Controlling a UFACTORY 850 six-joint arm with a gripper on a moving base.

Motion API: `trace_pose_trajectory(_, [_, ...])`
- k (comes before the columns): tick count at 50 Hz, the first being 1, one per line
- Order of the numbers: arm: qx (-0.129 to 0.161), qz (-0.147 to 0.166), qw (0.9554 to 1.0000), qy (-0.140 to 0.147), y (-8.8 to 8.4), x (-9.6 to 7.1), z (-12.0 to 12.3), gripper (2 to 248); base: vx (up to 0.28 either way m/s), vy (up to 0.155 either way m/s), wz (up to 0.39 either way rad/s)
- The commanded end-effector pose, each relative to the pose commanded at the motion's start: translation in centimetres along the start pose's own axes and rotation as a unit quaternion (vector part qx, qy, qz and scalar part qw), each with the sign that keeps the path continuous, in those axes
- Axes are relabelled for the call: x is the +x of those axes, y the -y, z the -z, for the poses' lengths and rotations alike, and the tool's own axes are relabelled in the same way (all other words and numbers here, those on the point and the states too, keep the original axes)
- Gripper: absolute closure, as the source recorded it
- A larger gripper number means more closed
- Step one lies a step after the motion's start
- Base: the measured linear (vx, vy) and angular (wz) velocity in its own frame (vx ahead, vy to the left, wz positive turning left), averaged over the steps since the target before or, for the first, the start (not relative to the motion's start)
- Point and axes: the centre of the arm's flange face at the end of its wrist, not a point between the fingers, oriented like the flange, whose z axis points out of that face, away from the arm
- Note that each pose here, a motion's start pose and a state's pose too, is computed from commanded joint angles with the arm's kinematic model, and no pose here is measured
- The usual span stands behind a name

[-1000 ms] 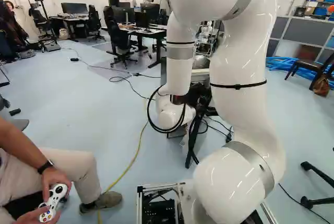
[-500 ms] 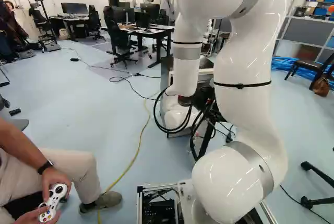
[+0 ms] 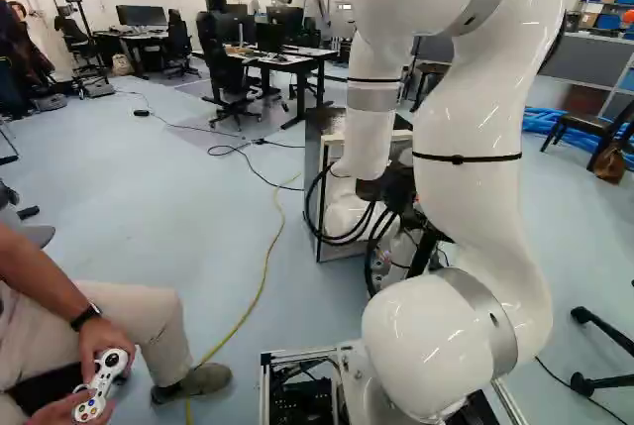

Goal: Grab a drink from the fridge

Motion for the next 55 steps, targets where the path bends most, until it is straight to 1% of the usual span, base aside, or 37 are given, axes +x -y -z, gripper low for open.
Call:
trace_pose_trajectory(13, [-0.041,-0.021,0.9989,0.004,0.6,0.6,-2.3,3,0.000,0.000,0.000])
trace_pose_trajectory(26, [-0.079,-0.046,0.9958,0.005,1.8,1.3,-4.9,3,0.000,0.000,0.000])
trace_pose_trajectory(39, [-0.113,-0.070,0.9911,0.005,2.8,2.0,-7.7,3,0.000,0.000,0.000])
trace_pose_trajectory(55, [-0.152,-0.098,0.9835,-0.001,3.9,2.9,-11.1,3,0.000,0.000,0.000])
